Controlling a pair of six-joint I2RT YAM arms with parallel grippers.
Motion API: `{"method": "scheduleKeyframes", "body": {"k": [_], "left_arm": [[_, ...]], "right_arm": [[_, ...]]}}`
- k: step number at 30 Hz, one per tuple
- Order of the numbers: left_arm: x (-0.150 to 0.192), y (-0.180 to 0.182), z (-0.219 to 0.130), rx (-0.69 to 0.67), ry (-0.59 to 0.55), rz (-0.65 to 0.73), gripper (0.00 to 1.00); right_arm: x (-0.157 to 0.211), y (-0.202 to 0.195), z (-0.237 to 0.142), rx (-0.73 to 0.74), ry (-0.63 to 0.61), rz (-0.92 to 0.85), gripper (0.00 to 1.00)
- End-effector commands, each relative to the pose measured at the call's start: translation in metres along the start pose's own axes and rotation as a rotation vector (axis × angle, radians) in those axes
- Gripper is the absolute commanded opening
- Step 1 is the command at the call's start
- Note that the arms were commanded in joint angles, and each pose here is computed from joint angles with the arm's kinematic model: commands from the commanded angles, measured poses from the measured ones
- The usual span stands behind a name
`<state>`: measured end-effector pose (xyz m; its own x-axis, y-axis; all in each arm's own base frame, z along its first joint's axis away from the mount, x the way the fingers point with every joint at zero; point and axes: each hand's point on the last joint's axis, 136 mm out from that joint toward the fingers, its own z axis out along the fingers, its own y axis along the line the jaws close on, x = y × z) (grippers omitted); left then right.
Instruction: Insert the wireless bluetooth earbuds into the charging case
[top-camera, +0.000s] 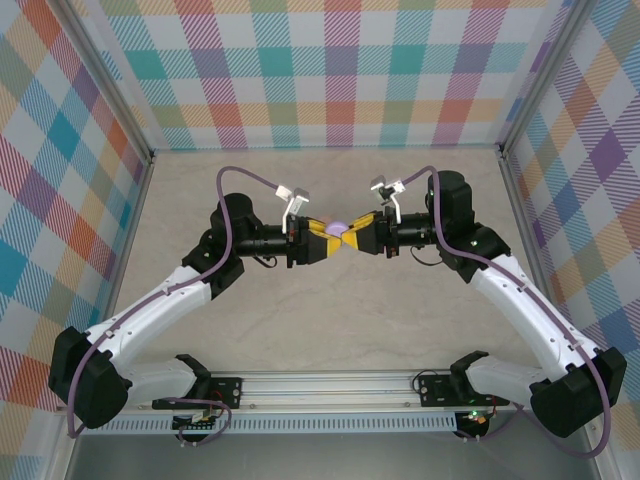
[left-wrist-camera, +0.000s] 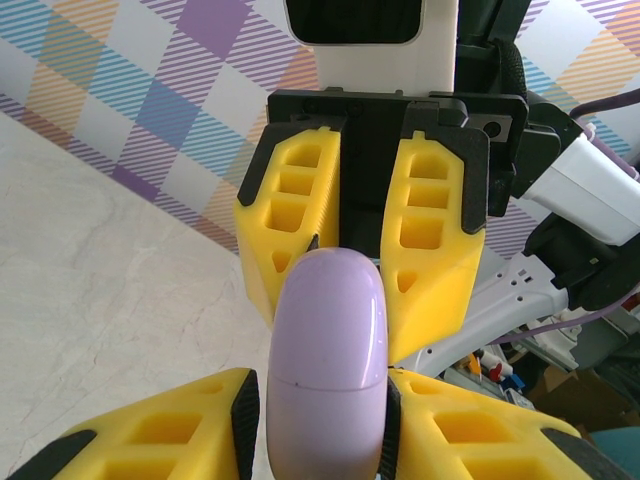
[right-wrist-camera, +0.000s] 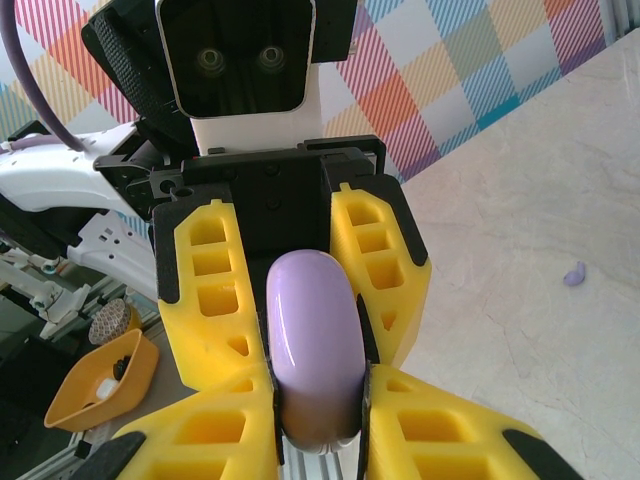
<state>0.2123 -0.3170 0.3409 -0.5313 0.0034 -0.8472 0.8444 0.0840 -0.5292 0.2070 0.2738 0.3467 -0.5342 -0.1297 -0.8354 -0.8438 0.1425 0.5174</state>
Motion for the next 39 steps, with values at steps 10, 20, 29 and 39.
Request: {"method": "scheduleKeyframes", "body": {"k": [10,20,29,39], "left_arm": [[-0.017,-0.018,-0.001,0.033,-0.035,0.051,0.31],[-0.013,-0.009,-0.002,-0.025,-0.020,0.066,0.09],[-0.002,-0.006,-0.005,-0.058,-0.066,0.355,0.04],[0.003,-0.017,-0.001,-0.048,-0.038,0.489,0.03]], "right_arm": [[0.008,0.010,0.005,-0.059,0.034,-0.024,0.22],[0.006,0.006,0.002,0.005,0.030,-0.026,0.39],[0.003,0.007,-0.013,0.142,0.034,-0.029,0.58],[0.005,0.005,-0.007,0.177,0.077,-0.020,0.59]]}}
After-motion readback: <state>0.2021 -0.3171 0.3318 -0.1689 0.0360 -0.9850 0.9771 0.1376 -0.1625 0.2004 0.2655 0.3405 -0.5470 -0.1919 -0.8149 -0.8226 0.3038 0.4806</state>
